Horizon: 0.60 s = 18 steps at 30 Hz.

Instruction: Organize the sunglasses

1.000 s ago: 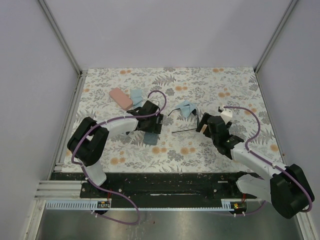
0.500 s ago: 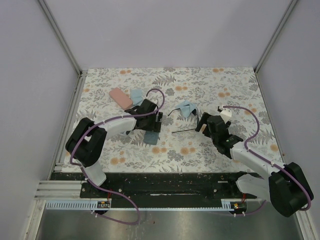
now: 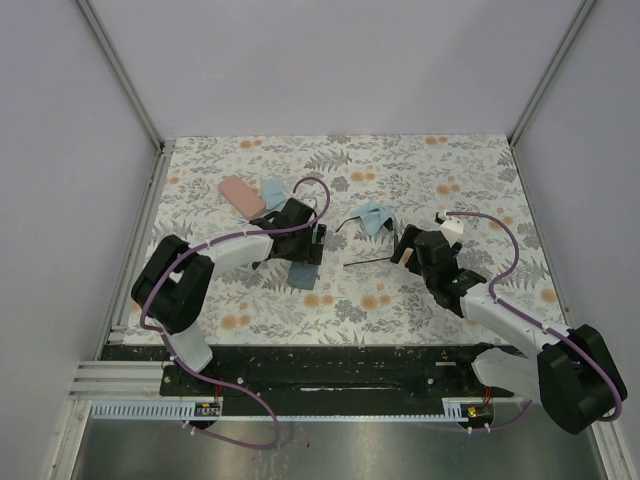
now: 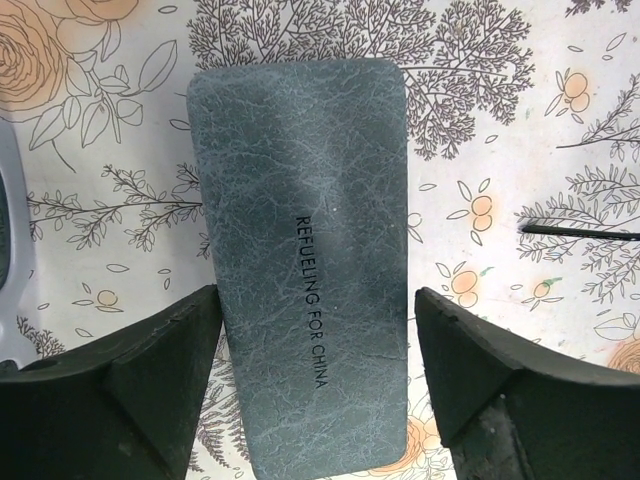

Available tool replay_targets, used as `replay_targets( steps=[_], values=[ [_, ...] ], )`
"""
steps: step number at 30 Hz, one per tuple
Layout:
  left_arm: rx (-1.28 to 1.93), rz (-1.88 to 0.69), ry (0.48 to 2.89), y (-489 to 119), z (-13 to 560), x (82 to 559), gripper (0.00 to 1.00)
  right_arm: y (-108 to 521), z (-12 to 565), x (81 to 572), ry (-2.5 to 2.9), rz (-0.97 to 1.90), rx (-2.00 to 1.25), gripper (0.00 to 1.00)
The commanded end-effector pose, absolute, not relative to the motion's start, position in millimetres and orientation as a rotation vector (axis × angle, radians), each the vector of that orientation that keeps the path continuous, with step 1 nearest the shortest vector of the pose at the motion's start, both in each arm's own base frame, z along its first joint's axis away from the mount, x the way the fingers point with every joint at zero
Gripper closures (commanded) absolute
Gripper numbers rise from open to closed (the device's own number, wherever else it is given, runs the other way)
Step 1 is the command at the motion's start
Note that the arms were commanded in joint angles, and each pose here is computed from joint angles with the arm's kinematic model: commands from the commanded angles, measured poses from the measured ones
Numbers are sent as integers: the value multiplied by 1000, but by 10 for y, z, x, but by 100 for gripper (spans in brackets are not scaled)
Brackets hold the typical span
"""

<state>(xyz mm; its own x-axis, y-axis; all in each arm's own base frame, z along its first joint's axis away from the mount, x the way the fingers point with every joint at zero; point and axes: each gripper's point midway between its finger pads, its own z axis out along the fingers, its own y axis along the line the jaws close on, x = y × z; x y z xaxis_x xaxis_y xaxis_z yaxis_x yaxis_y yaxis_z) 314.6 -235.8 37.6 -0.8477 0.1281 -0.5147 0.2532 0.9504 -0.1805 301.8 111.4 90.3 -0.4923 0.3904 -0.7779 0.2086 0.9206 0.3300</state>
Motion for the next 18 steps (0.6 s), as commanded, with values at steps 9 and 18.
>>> replay_targets(
  steps=[9, 18],
  values=[
    [268, -328, 2541, -2438, 464, 3339, 42, 1133, 1052, 3137, 2048, 263, 438, 1],
    [265, -248, 2493, -2310, 645, 3396, 57, 1139, 1043, 3150, 2054, 265, 434, 1]
  ],
)
